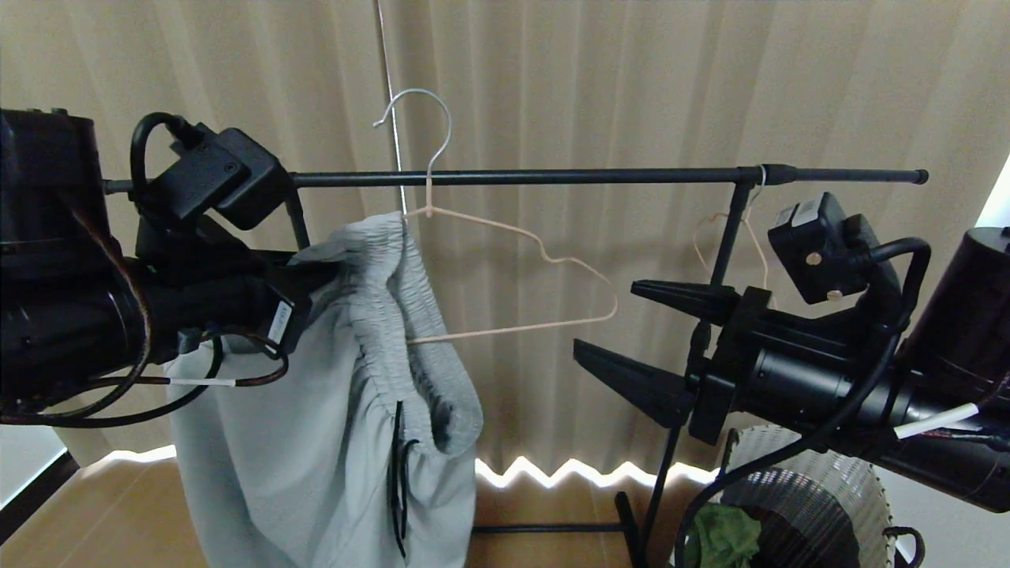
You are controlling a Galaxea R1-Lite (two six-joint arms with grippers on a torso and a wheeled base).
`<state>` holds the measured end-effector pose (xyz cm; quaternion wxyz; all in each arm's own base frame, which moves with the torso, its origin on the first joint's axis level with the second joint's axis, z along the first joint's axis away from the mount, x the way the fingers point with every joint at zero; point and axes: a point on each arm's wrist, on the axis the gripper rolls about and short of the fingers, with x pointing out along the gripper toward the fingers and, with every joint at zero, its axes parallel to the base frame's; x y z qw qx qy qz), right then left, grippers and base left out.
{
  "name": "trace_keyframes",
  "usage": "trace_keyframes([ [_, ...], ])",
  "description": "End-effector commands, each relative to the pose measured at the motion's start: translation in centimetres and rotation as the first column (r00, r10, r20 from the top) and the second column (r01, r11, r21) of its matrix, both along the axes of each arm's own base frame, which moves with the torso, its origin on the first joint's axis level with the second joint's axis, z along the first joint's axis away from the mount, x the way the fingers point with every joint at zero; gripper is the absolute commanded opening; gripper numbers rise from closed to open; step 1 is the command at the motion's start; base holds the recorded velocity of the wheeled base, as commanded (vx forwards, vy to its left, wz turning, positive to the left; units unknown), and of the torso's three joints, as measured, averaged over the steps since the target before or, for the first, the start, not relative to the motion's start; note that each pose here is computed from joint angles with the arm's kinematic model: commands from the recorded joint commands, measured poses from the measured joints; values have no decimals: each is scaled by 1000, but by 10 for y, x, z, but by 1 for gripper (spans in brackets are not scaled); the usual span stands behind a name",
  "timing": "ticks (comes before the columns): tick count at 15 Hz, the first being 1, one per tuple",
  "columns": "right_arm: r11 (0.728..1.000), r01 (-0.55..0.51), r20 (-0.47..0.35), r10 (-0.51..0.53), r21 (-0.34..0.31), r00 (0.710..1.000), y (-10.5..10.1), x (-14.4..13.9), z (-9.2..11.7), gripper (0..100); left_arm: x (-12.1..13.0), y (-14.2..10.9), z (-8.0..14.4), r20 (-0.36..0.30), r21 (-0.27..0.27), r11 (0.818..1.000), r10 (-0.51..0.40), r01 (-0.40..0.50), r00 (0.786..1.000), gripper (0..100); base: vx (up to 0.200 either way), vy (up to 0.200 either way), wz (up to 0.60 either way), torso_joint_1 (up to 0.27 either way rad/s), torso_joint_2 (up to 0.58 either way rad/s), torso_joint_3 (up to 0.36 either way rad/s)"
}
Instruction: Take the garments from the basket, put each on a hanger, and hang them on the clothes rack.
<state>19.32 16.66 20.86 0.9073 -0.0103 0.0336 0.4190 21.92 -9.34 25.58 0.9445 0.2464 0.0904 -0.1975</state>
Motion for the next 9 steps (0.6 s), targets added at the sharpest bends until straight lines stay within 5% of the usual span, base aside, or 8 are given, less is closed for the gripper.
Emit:
trace_keyframes([
  [1,999,-13,-42,11,-32,999,4,0,-13,100,0,-5,2,-16,-65,998,5,-6,1000,0,0,0,0,0,0,0],
  [5,997,-16,-94,8,-77,996,14,6,-30,100,-5,-13,16,66,-222,975,-21,35,998,0,0,0,0,0,0,0],
  [9,991,75,-105,-87,-112,991,27,24,-41,100,-13,-20,23,108,-251,961,-96,121,990,0,0,0,0,0,0,0],
])
